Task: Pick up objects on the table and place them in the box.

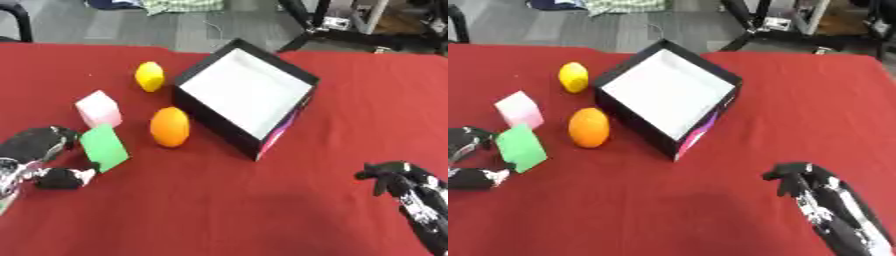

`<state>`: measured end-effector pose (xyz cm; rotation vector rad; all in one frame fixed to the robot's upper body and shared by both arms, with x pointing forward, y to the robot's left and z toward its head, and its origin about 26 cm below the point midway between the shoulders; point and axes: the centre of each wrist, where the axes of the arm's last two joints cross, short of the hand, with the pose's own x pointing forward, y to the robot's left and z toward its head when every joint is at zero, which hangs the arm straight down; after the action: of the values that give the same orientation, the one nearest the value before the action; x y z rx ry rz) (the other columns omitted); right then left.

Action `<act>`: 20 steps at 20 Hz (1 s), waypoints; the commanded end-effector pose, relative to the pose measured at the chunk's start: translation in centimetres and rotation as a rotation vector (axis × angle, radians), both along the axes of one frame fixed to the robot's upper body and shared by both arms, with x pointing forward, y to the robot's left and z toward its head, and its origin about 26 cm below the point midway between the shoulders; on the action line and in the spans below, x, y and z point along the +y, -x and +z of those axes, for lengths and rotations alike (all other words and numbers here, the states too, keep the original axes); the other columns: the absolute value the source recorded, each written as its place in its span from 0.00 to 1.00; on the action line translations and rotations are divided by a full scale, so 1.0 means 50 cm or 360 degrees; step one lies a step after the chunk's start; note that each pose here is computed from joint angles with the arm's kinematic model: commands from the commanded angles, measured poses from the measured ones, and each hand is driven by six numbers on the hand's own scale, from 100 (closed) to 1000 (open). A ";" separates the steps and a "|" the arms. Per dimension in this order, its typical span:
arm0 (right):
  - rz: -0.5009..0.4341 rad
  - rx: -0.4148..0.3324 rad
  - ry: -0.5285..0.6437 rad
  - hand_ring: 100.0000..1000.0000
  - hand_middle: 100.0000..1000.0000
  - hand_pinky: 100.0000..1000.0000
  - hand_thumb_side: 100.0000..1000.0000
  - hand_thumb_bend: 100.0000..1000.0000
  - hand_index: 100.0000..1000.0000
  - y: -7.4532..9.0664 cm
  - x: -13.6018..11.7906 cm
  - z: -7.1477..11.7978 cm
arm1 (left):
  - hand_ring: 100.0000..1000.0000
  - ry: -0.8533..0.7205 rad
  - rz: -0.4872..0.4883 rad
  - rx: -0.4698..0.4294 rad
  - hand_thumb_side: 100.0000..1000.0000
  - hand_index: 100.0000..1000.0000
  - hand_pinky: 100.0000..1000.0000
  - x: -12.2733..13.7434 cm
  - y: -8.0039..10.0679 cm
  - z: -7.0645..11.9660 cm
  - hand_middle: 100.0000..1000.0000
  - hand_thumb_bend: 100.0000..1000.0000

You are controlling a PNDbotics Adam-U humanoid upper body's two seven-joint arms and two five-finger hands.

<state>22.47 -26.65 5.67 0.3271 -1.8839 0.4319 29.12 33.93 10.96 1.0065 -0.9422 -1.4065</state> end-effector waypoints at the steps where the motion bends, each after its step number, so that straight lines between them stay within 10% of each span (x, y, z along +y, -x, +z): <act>1: 0.0006 -0.0046 0.0018 0.69 0.35 1.00 0.44 0.00 0.65 0.000 -0.002 0.016 | 0.48 0.0031 0.0000 -0.0076 0.10 0.72 0.70 0.005 -0.002 0.012 0.45 0.00; 14: 0.0001 -0.0038 0.0017 0.69 0.35 1.00 0.45 0.00 0.65 0.001 -0.003 0.015 | 0.41 0.0278 -0.0227 -0.0735 0.14 0.65 0.69 -0.039 0.013 0.212 0.37 0.00; 20: 0.0024 -0.0028 0.0019 0.69 0.35 1.00 0.48 0.00 0.65 0.003 -0.001 0.014 | 0.42 0.0298 -0.0472 -0.0780 0.13 0.66 0.69 -0.093 -0.021 0.296 0.38 0.00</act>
<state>22.44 -26.53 5.62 0.3335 -1.8798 0.4348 30.26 29.26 24.92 1.1132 -1.6140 -1.2589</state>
